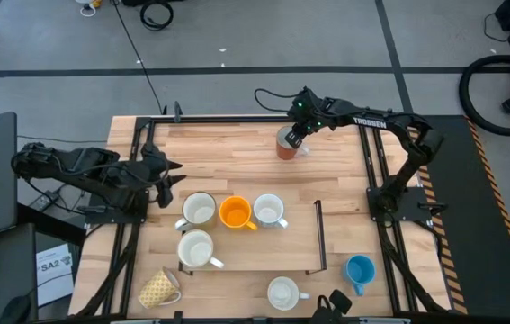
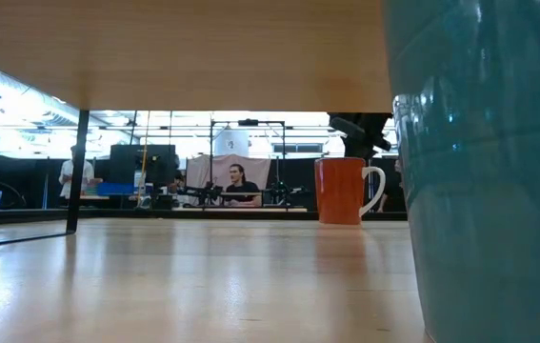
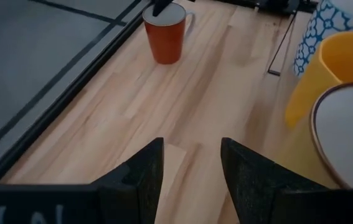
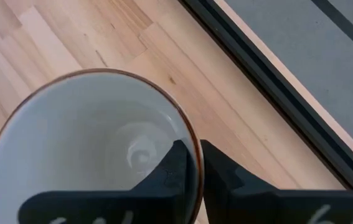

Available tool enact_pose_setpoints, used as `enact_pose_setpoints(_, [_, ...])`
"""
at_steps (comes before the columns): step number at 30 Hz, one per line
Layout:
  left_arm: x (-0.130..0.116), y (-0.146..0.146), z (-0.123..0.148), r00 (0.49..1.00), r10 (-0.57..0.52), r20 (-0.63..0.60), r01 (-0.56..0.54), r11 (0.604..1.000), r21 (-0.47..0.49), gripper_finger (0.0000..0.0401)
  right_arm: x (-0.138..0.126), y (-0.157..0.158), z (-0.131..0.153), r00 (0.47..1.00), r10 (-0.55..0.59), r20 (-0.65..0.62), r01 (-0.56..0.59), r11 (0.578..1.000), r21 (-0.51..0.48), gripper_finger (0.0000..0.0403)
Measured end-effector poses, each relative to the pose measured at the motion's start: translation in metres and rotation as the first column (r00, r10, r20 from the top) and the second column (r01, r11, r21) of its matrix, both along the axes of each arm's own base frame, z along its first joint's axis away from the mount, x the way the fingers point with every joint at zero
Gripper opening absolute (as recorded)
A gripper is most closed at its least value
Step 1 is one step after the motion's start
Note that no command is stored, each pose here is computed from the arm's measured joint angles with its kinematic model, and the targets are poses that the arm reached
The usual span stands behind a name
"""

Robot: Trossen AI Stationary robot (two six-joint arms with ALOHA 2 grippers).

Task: Place coffee mugs
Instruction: Put the red mug on the shelf

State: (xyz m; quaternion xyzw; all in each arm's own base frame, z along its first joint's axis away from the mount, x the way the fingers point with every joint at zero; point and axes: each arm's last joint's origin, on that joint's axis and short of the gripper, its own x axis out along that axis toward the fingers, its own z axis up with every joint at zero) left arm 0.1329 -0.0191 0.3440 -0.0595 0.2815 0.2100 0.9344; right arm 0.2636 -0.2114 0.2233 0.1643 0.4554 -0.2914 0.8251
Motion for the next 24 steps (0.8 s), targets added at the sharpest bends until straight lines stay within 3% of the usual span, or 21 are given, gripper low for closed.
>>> enact_pose_setpoints(11, [0.002, -0.001, 0.002, 0.999, -0.046, 0.003, 0.045, 0.997, 0.055, 0.0167, -0.002, 0.001, 0.006, 1.0, -0.018, -0.006, 0.018, 1.0, 0.001, 0.003])
enact_pose_setpoints(24, [0.002, -0.001, 0.002, 0.999, -0.046, 0.0, 0.046, 0.997, 0.056, 0.0167, -0.003, 0.0, 0.084, 0.998, -0.019, -0.053, 0.014, 0.997, -0.08, 0.003])
